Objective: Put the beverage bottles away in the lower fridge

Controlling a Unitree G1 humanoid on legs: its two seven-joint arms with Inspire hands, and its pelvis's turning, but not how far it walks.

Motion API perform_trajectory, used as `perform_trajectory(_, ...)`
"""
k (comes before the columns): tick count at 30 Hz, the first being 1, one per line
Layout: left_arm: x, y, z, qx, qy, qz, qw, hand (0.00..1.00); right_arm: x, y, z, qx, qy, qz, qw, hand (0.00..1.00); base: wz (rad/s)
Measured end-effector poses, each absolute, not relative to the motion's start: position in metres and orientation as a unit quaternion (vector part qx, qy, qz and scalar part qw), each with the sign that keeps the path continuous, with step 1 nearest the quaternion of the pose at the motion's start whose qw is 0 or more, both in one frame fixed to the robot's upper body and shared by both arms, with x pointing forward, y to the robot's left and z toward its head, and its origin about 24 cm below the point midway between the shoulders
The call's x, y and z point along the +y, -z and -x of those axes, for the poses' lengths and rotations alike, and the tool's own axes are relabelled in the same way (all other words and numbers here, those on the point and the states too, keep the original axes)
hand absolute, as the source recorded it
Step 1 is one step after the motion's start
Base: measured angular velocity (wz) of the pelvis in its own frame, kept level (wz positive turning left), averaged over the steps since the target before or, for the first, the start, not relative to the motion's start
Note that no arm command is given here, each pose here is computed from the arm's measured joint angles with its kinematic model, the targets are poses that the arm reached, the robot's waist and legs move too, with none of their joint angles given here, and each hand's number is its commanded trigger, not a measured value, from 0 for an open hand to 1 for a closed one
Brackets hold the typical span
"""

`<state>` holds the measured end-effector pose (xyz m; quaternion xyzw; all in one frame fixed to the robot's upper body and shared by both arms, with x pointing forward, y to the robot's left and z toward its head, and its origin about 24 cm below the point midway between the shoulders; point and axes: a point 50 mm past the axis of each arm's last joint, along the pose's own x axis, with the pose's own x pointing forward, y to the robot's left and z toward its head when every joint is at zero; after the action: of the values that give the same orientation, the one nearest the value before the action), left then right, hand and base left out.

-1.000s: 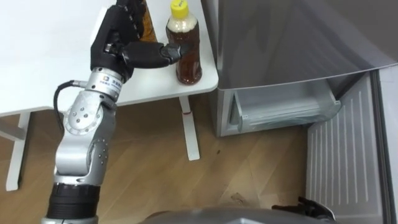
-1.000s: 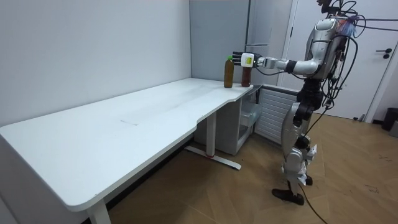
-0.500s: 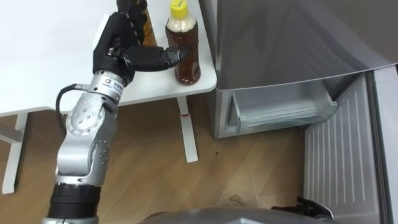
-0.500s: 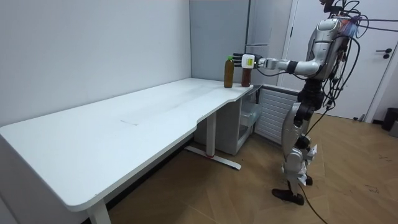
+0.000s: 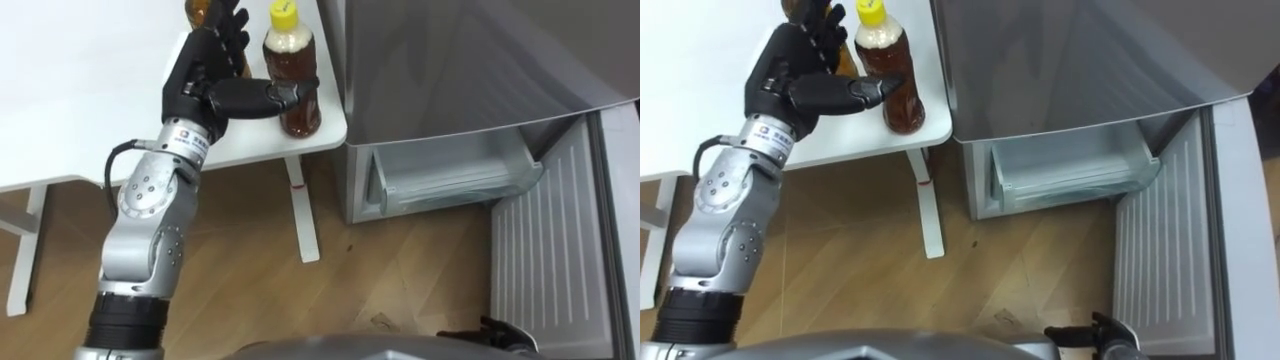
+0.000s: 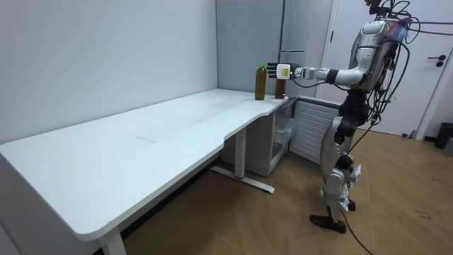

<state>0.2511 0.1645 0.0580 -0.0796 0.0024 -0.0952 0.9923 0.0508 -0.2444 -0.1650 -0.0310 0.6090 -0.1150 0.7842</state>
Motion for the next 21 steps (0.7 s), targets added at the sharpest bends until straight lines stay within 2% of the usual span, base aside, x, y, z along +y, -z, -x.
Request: perform_trajectory(21, 0.1675, -0.0596, -0.2544, 0.007, 0.102, 0.067, 0.993, 0.0, -0.2445, 0.1636, -0.056, 0.6, 0.11, 0.036, 0.791, 0.0, 0.0)
